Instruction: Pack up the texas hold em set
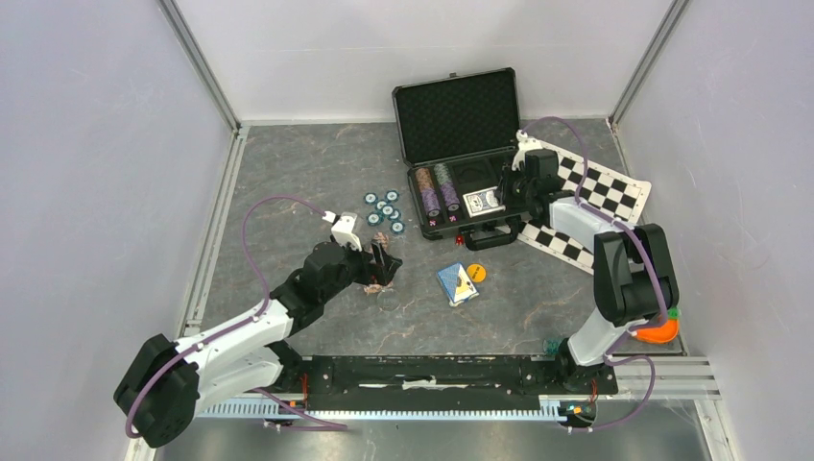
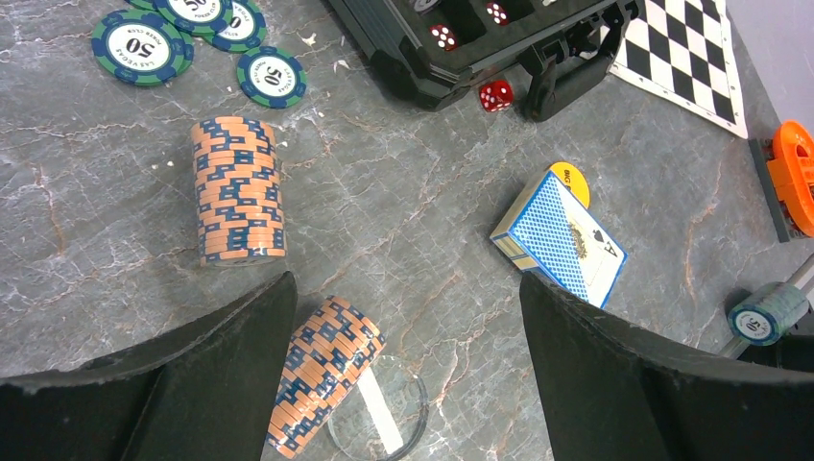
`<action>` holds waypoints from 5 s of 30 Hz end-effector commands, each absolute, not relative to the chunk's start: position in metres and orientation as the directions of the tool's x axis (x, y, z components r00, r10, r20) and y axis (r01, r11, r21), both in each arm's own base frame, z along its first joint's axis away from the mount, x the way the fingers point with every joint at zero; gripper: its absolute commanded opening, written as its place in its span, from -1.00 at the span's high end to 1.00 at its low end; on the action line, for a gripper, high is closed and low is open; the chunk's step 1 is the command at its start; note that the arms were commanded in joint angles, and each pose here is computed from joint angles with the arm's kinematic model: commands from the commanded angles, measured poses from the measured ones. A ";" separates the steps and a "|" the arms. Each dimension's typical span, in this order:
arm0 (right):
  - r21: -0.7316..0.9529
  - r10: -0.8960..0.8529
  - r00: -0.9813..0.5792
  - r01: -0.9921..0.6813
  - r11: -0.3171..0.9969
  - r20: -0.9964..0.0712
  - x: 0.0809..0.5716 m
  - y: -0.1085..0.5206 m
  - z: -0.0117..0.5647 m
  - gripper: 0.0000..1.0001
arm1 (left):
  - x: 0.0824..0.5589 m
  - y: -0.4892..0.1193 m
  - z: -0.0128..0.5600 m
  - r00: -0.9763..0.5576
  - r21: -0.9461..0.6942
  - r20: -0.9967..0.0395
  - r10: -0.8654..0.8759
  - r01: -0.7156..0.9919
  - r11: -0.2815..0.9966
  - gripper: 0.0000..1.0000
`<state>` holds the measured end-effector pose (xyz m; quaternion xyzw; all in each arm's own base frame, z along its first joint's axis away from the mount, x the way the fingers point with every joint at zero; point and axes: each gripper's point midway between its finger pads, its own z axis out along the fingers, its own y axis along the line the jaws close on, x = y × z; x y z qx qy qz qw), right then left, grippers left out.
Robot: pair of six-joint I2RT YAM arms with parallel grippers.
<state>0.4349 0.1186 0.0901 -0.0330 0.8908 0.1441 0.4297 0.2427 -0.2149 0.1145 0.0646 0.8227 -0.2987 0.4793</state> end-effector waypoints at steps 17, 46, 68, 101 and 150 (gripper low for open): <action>0.128 -0.025 -0.667 -0.179 0.975 -0.745 0.430 0.113 0.097 0.09 | 0.250 -0.215 0.122 -0.482 -0.399 -0.859 -0.175 0.414 0.818 -0.83; 0.055 -0.219 -0.609 -0.398 0.916 -0.762 0.353 0.164 0.128 -0.58 | 0.258 -0.198 0.108 -0.478 -0.328 -0.868 -0.137 0.343 0.880 -0.84; 0.094 -0.379 -0.687 -0.544 0.834 -0.620 0.204 0.238 0.039 -0.89 | 0.257 -0.191 0.114 -0.442 -0.336 -0.880 -0.172 0.326 0.884 -0.99; 0.010 -0.024 -0.635 -0.051 0.999 -0.772 0.263 0.078 0.106 -0.05 | 0.254 -0.195 0.120 -0.449 -0.366 -0.873 -0.193 0.339 0.867 -0.99; 0.038 0.168 -0.902 0.167 0.985 -0.398 0.263 0.049 0.045 -0.73 | 0.296 -0.114 0.119 -0.727 -0.437 -0.493 -0.477 -0.268 0.859 -0.99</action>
